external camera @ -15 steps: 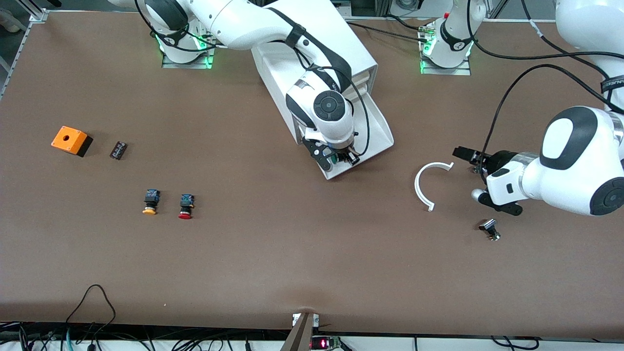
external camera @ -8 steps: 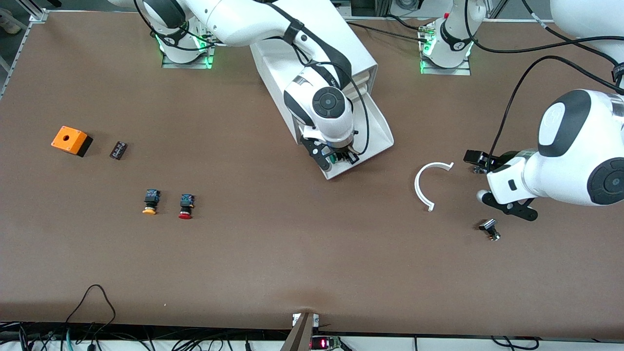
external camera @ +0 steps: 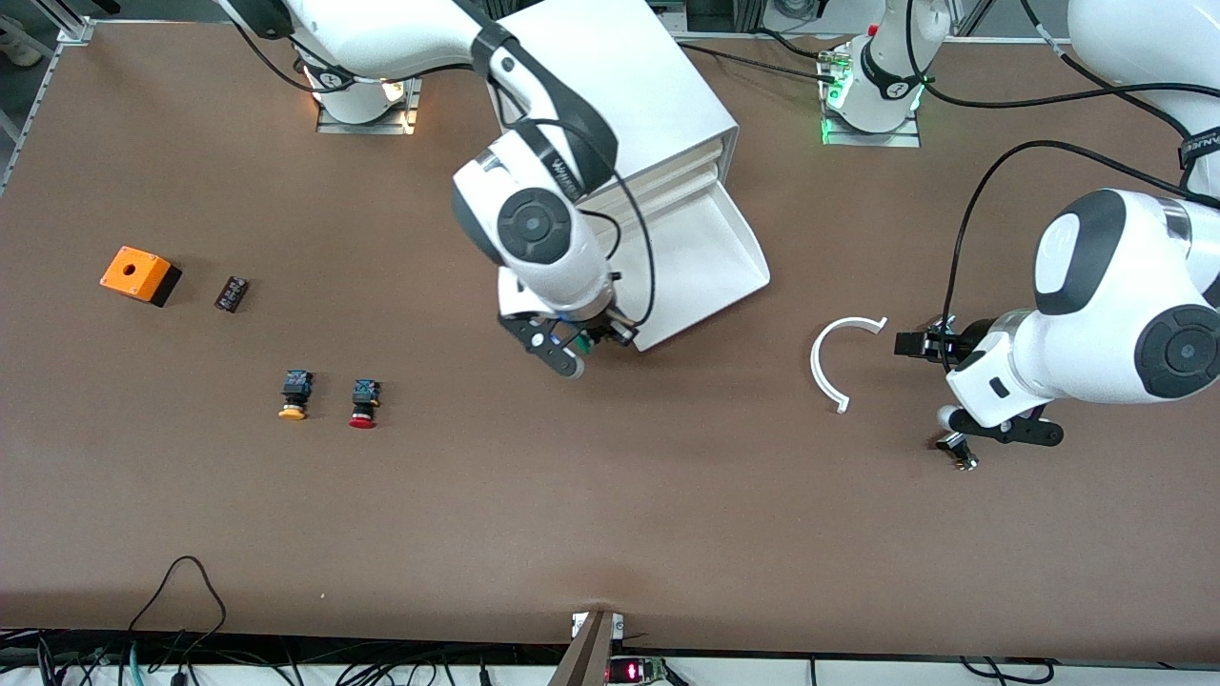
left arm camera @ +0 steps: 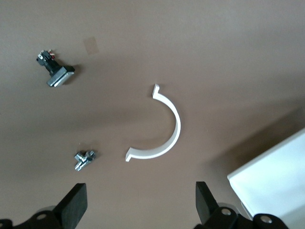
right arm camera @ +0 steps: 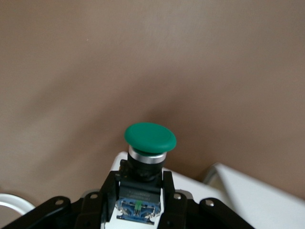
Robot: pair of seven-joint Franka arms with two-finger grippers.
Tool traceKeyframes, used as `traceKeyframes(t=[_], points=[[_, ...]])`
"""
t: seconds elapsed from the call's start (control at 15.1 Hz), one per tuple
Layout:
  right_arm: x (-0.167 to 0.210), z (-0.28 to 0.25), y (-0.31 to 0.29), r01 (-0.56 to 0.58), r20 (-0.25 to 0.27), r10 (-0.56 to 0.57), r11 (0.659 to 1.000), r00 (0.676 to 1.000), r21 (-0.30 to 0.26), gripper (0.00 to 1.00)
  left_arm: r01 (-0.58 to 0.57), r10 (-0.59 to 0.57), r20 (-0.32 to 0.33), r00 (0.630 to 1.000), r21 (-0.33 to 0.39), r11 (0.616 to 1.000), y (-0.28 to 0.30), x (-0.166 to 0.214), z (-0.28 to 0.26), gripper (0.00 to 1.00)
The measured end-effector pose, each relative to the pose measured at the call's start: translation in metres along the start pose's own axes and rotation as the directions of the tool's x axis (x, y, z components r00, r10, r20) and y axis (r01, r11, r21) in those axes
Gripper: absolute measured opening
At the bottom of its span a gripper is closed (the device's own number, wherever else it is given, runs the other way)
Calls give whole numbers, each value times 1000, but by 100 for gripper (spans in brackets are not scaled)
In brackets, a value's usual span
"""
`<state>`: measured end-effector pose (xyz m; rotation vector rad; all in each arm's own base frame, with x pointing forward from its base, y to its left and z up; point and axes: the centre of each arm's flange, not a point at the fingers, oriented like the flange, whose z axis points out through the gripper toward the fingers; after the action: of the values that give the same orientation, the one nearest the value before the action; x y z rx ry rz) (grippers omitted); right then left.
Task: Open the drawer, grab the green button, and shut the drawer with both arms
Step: 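Lift the green button out with the right gripper while the left gripper approaches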
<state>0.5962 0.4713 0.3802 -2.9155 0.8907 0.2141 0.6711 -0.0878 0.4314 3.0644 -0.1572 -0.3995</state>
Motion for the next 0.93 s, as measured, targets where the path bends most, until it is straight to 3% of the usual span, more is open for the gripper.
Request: traceKeyframes(t=[0.13,0.26,0.53,0.73,0.93], points=[[32,-4,20,160,25,-159,986,987,-49,42,13,-12,-65,998,7,1000,2,-8,16,100],[66,2,39,300,34,-298,951,954,-77,42,51,-50,-104,993,11,999,5,-21,37,100],[130,37,78,484,25,-485,866,874,-130,42,207,-205,-109,973,6,978,23,-36,81,100],[164,66,103,574,15,-577,809,817,-126,42,340,-339,-120,933,-11,940,48,-38,119,100],[196,87,130,650,6,-652,755,758,-83,42,427,-427,-137,894,-33,904,78,-41,147,100]])
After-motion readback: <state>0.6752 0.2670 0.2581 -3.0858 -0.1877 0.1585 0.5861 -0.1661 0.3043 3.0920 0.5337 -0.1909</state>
